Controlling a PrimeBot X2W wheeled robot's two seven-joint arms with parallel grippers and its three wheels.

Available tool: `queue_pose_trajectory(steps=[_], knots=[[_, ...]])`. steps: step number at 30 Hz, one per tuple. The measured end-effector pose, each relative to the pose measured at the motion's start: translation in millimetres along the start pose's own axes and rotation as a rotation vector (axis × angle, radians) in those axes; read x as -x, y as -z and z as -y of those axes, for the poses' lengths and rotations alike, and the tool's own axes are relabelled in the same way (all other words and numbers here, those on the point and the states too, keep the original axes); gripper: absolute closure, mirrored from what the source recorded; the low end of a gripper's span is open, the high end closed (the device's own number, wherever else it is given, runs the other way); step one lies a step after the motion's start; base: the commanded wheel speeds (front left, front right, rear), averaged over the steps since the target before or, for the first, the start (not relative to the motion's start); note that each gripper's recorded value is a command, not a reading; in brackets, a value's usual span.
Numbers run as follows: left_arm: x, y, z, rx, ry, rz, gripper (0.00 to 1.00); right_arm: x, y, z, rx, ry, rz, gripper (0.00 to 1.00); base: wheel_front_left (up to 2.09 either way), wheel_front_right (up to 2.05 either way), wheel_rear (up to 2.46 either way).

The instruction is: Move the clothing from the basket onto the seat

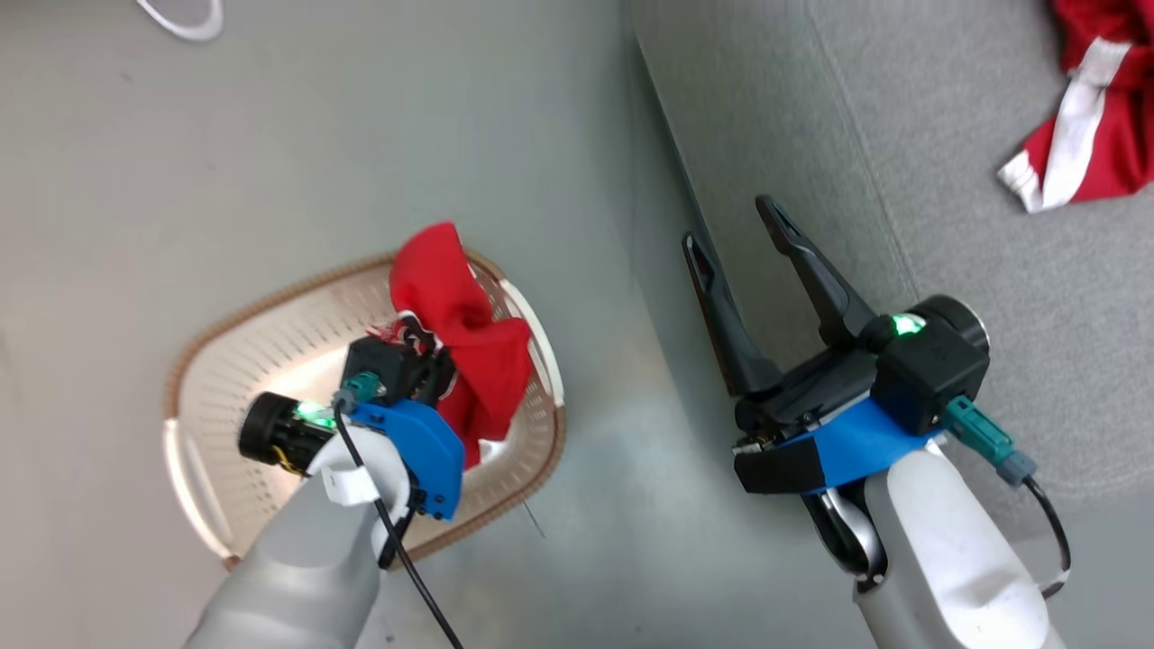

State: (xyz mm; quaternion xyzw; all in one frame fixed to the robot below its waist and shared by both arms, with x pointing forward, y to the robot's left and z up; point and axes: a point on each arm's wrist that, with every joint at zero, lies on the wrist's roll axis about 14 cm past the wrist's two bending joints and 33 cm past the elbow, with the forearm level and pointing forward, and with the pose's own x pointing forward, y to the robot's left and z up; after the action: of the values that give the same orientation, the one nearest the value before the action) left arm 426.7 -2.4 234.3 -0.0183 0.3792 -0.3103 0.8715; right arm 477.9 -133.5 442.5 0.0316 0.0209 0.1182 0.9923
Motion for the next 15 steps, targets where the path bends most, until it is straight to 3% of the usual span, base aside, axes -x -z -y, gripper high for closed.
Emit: queue_pose_trajectory(steps=[15], knots=[[86, -86, 30, 0.010, -0.030, 0.330, 1.00, 37, -59, -36, 0.001, -0.054, 0.088, 0.00, 0.00, 0.00, 0.00]])
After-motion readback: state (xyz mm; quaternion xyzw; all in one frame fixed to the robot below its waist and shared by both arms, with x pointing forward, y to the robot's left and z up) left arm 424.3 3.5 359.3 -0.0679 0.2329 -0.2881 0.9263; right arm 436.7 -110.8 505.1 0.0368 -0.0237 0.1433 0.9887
